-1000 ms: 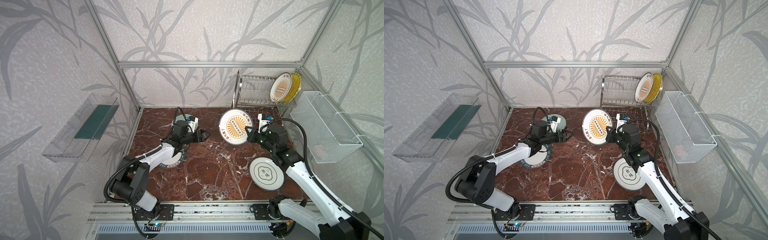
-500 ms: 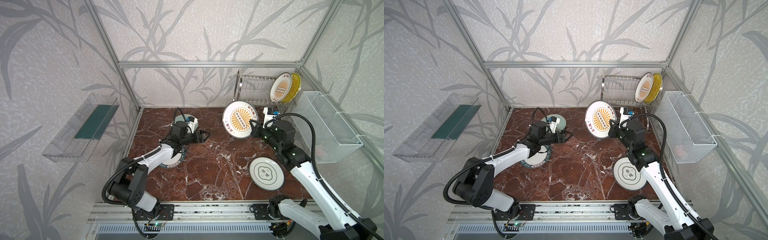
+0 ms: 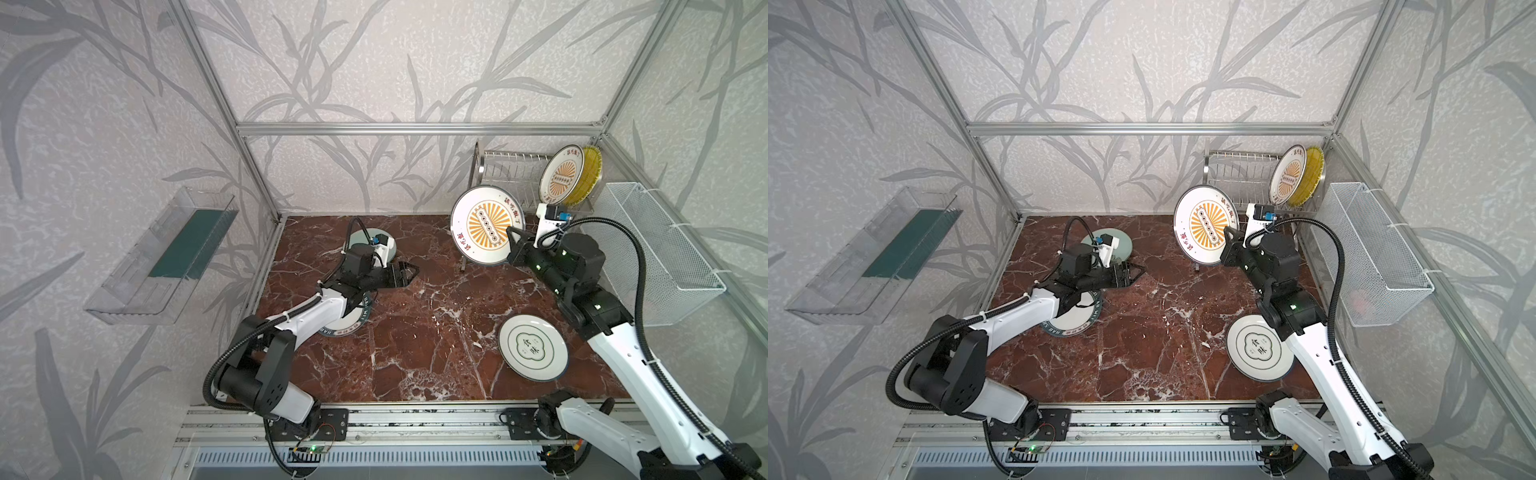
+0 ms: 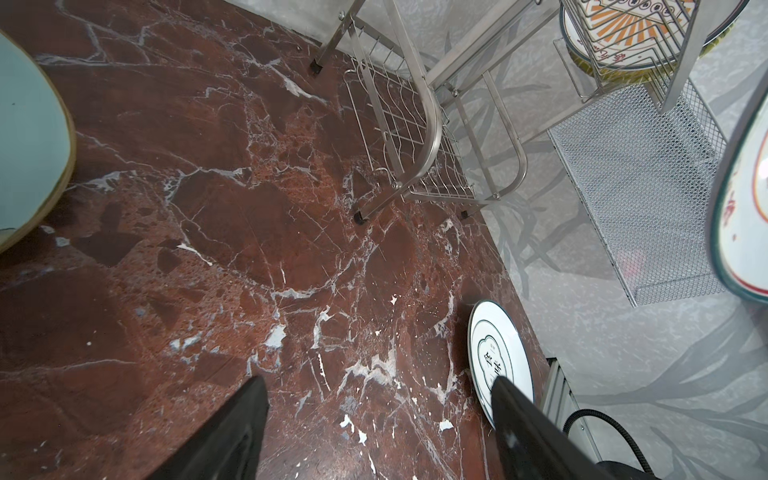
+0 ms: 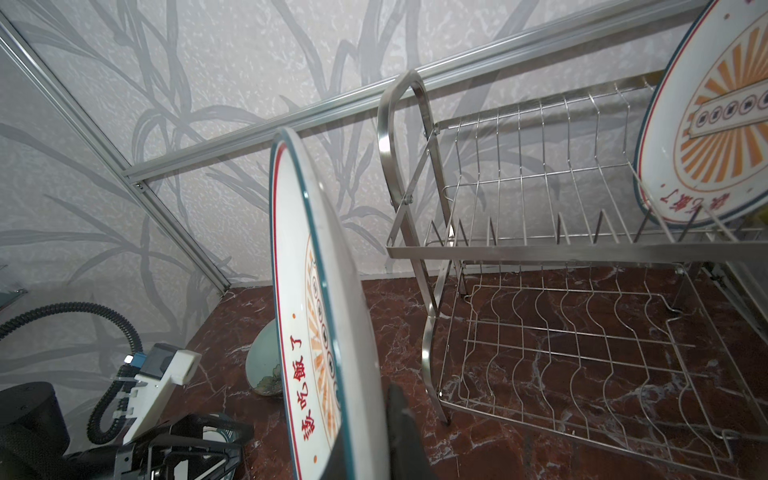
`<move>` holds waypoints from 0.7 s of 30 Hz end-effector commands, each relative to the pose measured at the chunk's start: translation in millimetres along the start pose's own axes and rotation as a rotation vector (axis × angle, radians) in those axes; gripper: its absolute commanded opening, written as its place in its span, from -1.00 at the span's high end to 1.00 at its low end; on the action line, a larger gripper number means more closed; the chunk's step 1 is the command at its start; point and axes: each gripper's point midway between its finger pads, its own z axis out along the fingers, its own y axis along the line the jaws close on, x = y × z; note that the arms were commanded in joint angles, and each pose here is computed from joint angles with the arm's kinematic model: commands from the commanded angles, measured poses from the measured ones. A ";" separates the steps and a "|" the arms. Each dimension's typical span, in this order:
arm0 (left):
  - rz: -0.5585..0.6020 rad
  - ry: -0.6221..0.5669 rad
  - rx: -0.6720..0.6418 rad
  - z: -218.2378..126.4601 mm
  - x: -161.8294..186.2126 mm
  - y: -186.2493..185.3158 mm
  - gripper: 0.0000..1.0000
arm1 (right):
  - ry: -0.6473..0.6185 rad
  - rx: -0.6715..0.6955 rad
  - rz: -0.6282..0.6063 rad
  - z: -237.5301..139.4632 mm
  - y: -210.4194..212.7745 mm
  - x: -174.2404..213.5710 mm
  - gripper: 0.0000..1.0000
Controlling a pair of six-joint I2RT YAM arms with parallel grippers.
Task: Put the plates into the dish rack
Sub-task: 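Carry the sunburst plate toward the rack with the right gripper while the left releases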
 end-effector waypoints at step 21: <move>0.047 -0.036 0.005 -14.9 -5.1 -9.7 -0.64 | -0.407 0.302 -0.161 -28.3 -15.6 -155.7 1.00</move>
